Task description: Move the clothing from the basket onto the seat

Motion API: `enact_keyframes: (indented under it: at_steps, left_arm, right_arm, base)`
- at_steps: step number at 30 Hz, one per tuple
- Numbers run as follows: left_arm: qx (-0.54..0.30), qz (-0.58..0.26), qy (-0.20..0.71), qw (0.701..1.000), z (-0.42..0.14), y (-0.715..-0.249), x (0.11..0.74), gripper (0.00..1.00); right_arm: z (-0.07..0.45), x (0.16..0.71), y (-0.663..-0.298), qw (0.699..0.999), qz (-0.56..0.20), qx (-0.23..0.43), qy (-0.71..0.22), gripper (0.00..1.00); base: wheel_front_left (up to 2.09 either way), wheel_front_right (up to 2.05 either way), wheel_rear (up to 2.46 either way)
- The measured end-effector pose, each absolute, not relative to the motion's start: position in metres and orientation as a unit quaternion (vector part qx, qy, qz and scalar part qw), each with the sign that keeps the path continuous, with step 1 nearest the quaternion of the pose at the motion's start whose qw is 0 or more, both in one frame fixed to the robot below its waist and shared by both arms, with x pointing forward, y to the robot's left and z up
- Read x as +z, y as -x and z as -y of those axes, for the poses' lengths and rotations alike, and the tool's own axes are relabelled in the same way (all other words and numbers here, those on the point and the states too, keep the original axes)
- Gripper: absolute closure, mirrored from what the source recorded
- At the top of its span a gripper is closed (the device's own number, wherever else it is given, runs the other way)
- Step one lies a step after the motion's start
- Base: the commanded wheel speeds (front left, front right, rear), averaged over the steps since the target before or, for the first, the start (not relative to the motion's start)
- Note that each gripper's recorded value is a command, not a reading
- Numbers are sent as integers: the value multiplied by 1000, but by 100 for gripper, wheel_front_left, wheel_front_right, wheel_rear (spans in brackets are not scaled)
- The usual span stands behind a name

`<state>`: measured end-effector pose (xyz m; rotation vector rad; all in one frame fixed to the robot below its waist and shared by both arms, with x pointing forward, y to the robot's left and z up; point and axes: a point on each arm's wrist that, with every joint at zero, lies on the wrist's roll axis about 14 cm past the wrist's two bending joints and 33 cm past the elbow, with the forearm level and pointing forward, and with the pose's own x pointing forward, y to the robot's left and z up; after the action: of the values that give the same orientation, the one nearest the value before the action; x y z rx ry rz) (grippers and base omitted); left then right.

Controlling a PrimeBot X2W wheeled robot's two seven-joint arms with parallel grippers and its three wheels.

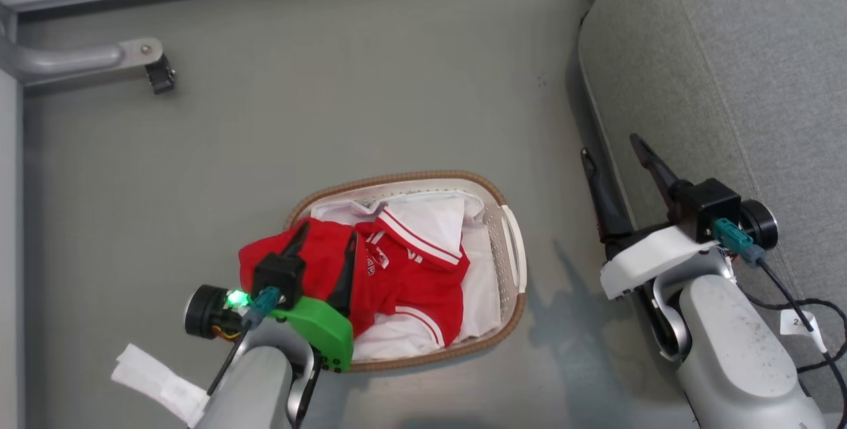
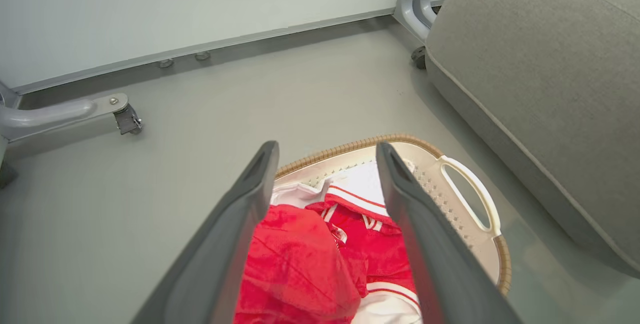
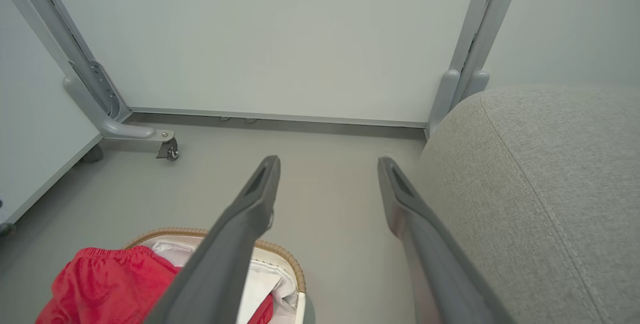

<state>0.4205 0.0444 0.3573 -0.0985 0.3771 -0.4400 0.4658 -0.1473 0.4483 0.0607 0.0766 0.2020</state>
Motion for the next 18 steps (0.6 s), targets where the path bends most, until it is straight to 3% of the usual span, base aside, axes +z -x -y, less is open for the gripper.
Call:
enact_keyframes:
  at_steps: [7, 18]
  left_arm:
    - [-264, -283, 10, 922, -19, -414, 289, 0]
    - [-319, -370, -98, 867, 0, -406, 219, 0]
  right_arm:
    - [158, 412, -478, 993, -76, 87, -30, 0]
    - [170, 362, -478, 988, -131, 67, -36, 0]
  base:
    - [0, 0, 0]
    - [0, 0, 0]
